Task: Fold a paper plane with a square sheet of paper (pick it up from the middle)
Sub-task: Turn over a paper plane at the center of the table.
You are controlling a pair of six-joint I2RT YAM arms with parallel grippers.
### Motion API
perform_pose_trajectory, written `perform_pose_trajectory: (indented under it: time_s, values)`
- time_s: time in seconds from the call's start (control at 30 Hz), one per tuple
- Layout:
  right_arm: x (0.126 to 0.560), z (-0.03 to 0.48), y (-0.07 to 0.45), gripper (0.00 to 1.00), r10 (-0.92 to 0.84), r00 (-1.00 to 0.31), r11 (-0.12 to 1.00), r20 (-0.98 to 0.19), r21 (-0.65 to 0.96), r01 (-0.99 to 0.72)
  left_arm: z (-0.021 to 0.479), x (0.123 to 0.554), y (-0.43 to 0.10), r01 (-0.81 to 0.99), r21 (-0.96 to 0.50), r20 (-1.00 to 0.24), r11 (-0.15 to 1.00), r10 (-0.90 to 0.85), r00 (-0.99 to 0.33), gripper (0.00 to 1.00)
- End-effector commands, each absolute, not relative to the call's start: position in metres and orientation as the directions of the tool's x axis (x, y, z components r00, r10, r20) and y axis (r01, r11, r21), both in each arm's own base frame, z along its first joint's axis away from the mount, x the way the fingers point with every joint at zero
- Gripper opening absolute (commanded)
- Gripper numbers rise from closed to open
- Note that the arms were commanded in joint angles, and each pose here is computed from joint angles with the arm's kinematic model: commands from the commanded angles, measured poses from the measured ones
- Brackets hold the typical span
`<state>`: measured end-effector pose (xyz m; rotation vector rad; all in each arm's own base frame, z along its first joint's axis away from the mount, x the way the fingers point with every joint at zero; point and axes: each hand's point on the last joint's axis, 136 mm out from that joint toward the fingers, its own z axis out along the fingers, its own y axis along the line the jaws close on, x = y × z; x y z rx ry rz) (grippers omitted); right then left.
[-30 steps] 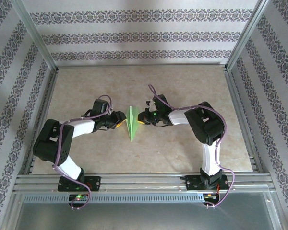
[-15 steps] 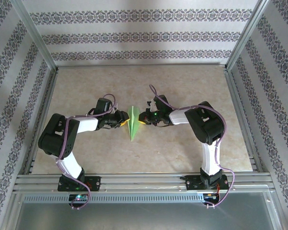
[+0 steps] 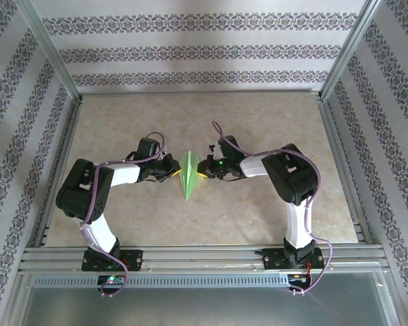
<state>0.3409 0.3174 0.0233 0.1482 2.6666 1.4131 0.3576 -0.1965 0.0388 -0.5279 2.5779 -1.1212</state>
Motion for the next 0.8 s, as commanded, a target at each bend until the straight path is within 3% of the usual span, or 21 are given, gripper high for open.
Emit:
perform_pose_trajectory:
  time_s: [0.0,0.4,0.77]
  values:
    - [0.344,0.03,0.306,0.03,0.174,-0.981,0.577,-0.087,0.816,0.03,0.044,0.355,-0.19,-0.217,-0.708,-0.152,0.672,-0.445,-0.882,0.0]
    - [0.343,0.024,0.306,0.03,0.182,-0.981,0.584,-0.064,0.81,0.055,0.032,0.348,-0.181,-0.29,-0.694,-0.124,0.658,-0.507,-0.853,0.02]
    - [0.347,0.034,0.307,0.16,0.161,-0.983,0.573,-0.089,0.819,0.02,0.034,0.35,-0.185,-0.271,-0.691,-0.121,0.67,-0.478,-0.87,0.03]
